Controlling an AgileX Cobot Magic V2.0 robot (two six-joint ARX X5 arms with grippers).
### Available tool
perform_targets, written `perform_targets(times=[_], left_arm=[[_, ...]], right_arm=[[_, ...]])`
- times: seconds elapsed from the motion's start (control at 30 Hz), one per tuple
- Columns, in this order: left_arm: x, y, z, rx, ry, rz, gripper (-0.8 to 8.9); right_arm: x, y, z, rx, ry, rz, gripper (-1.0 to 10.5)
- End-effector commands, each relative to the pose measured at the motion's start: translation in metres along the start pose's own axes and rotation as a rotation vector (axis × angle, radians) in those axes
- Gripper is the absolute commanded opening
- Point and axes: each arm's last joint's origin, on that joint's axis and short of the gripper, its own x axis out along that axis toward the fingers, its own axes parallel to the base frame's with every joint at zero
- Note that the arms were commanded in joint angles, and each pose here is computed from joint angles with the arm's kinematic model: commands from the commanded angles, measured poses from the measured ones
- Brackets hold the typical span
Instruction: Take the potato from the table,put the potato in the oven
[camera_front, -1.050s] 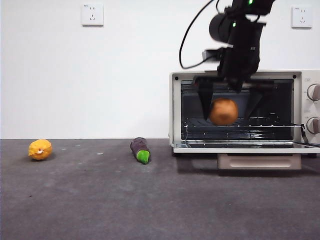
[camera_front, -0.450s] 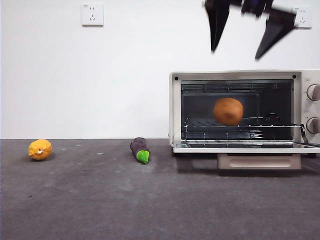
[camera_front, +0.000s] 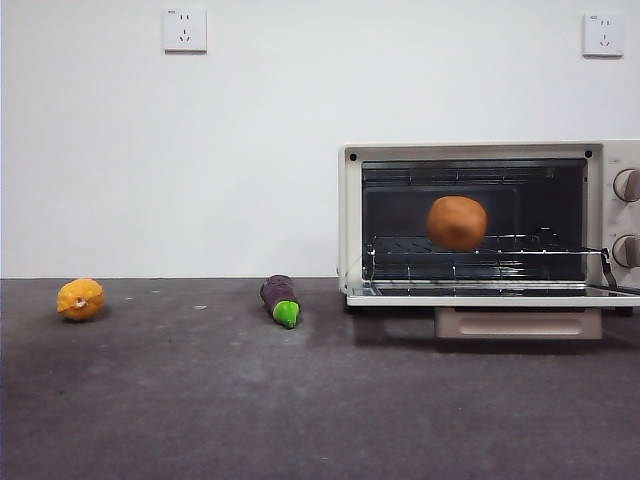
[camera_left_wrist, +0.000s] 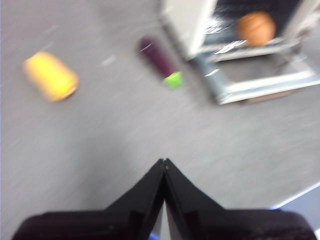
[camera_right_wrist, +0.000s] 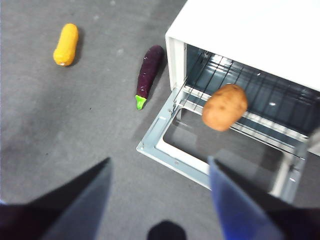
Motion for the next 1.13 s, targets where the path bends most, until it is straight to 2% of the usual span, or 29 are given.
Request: perform_targets(times=[0.03,0.17,0.3,0.4,0.53,0.6,0.73,0.9,0.97,1.03,1.13], left_arm=[[0.026,-0.021,0.014,0.075,-0.002,-0.072,-0.08],[0.067,-0.047,0.025,0.117,0.060,-0.212,-0.08],[0.121,-0.059,0.032,0.060,0.148,-0.354,-0.08],[0.163,-0.052,0.036,-0.080,0.220,-0.487,-0.08],[0.215,-0.030,0.038,-0.312,0.312,-0.650,-0.08],[0.238,-0.016,0.036,-0.432,0.350,-0.682,-0.08],[0.283,0.005,0.030,-0.612,0.427,-0.628,-0.08],[0.325,0.005,0.037,-0.646,0.496,-0.585,-0.08],[0.340,0.001,0.041,-0.643,0.512,-0.503,-0.08],[0.350,0.002,0.042,-0.647,0.514,-0.374,-0.08],[0.356,0.005,0.041,-0.638,0.513,-0.298,-0.08]], right_arm=[[-0.029,0.002,-0.012,-0.020,-0.048,-0.020,-0.1],[-0.072,0.001,-0.034,-0.030,-0.137,-0.013,-0.1],[-0.109,-0.004,-0.056,-0.015,-0.221,-0.013,-0.1],[-0.131,-0.008,-0.073,0.006,-0.274,-0.010,-0.1],[-0.154,-0.012,-0.095,0.042,-0.319,-0.001,-0.1],[-0.160,-0.013,-0.103,0.055,-0.323,0.002,-0.1],[-0.167,-0.014,-0.111,0.064,-0.338,0.005,-0.1],[-0.167,-0.014,-0.111,0.060,-0.337,0.005,-0.1],[-0.167,-0.014,-0.111,0.056,-0.336,0.004,0.0],[-0.167,-0.014,-0.111,0.054,-0.336,0.003,0.0],[-0.167,-0.014,-0.111,0.054,-0.337,0.004,0.0]])
